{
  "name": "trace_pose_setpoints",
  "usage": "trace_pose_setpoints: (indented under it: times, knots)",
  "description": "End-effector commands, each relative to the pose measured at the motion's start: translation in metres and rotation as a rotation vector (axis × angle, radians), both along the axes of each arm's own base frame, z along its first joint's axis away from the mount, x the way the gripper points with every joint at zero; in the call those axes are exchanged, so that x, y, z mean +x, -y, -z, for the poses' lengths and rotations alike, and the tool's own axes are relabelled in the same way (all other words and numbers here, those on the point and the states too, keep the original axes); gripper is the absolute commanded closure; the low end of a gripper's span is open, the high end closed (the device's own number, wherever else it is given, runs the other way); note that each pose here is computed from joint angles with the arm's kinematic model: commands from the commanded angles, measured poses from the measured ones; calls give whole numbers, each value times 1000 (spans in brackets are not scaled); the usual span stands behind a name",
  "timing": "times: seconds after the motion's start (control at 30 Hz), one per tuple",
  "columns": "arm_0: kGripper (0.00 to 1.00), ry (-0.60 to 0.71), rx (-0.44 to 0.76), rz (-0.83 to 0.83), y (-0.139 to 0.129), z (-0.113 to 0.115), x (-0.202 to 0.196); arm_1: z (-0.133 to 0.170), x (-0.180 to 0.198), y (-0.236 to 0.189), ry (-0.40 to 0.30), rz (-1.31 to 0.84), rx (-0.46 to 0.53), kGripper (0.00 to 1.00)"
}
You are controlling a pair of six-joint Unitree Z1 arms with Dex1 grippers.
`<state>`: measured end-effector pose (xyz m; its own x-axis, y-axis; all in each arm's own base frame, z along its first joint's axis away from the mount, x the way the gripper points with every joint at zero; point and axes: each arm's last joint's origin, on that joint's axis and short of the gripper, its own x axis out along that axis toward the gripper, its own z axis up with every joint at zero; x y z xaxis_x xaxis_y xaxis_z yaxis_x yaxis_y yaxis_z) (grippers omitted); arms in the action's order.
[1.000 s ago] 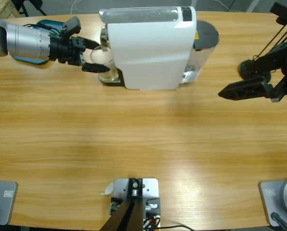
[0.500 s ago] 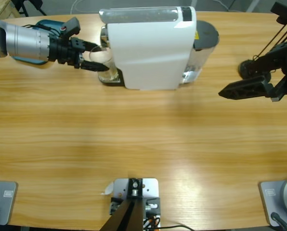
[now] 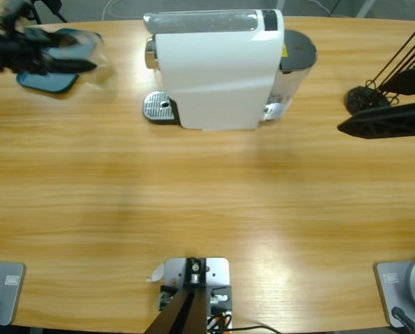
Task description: Pour coffee
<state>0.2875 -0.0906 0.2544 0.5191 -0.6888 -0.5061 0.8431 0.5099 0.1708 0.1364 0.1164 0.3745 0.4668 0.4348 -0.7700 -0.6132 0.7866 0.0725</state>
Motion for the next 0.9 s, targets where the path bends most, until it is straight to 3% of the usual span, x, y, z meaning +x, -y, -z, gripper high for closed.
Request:
trace_pose_setpoints:
  times: [0.03, 0.27, 0.47, 0.8, 0.9]
  knots:
    - [1000, 5, 53, -442, -45, -9, 29, 8, -12, 14, -5, 32, -10, 0]
    - [1000, 29, -24, -615, -62, 28, 84, 12, -11, 13, -21, 34, -25, 0]
    - [1000, 11, -23, -719, -68, 49, 118, 20, -8, 11, -38, 34, -40, 0]
    - [1000, -92, 0, -716, -63, 86, 120, 27, 0, 4, -46, 31, -54, 0]
    - [1000, -94, -1, -715, -62, 86, 120, 27, 0, 5, -43, 31, -58, 0]
